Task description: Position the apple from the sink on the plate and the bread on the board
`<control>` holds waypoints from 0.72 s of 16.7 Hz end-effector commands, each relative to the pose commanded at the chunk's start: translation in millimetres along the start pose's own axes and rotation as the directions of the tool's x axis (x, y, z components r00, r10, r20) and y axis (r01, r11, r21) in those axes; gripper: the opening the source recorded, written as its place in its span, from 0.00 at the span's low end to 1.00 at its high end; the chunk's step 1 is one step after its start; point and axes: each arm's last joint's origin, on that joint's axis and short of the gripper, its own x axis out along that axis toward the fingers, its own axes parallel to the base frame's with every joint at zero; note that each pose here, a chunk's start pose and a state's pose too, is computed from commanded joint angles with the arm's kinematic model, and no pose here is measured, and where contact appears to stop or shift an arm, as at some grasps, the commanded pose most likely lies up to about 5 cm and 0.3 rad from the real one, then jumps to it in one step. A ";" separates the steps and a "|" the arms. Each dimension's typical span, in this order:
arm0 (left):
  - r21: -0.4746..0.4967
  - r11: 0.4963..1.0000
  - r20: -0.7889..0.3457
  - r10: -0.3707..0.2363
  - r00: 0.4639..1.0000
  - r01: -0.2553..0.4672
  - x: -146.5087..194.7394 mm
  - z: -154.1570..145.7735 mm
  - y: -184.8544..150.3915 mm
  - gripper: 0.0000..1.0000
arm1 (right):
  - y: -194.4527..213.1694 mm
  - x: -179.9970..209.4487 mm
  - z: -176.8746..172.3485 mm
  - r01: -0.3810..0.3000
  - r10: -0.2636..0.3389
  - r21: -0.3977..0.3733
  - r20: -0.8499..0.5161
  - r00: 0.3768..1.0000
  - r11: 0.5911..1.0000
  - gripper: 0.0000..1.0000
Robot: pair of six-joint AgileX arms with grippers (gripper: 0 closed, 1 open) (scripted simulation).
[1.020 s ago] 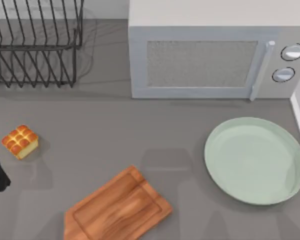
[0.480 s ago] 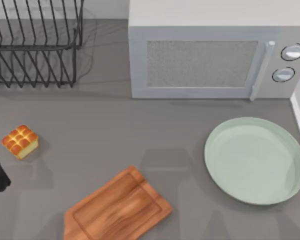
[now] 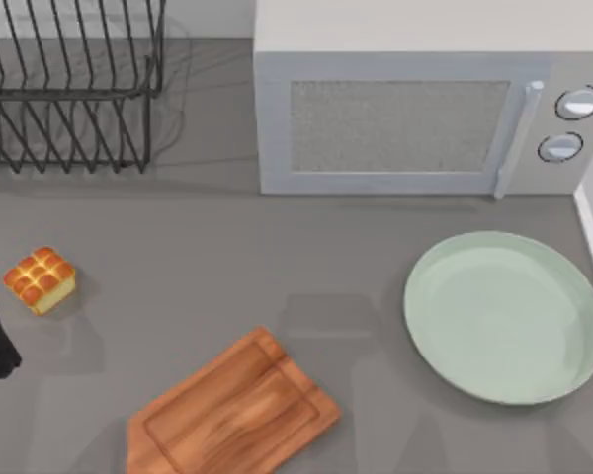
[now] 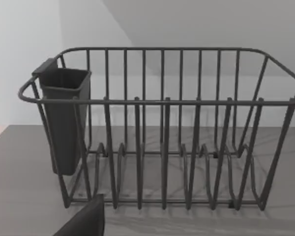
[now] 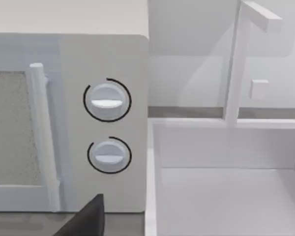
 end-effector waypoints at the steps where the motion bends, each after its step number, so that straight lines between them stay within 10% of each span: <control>1: 0.000 1.000 0.000 0.000 1.000 0.000 0.0 0.0 0.0 1.00 | -1.0 1.3 8.0 0.007 -0.008 -0.007 -0.039 0.999 1.000 1.00; 7: 0.000 1.000 0.000 0.000 1.000 0.000 0.0 0.0 0.0 1.00 | -12.5 42.3 64.0 0.041 -0.063 -0.062 -0.414 0.908 0.997 1.00; 12: 0.000 1.000 0.000 0.000 1.000 0.000 0.0 0.0 0.0 1.00 | -35.3 124.7 81.9 0.028 -0.078 -0.079 -0.750 0.657 0.996 1.00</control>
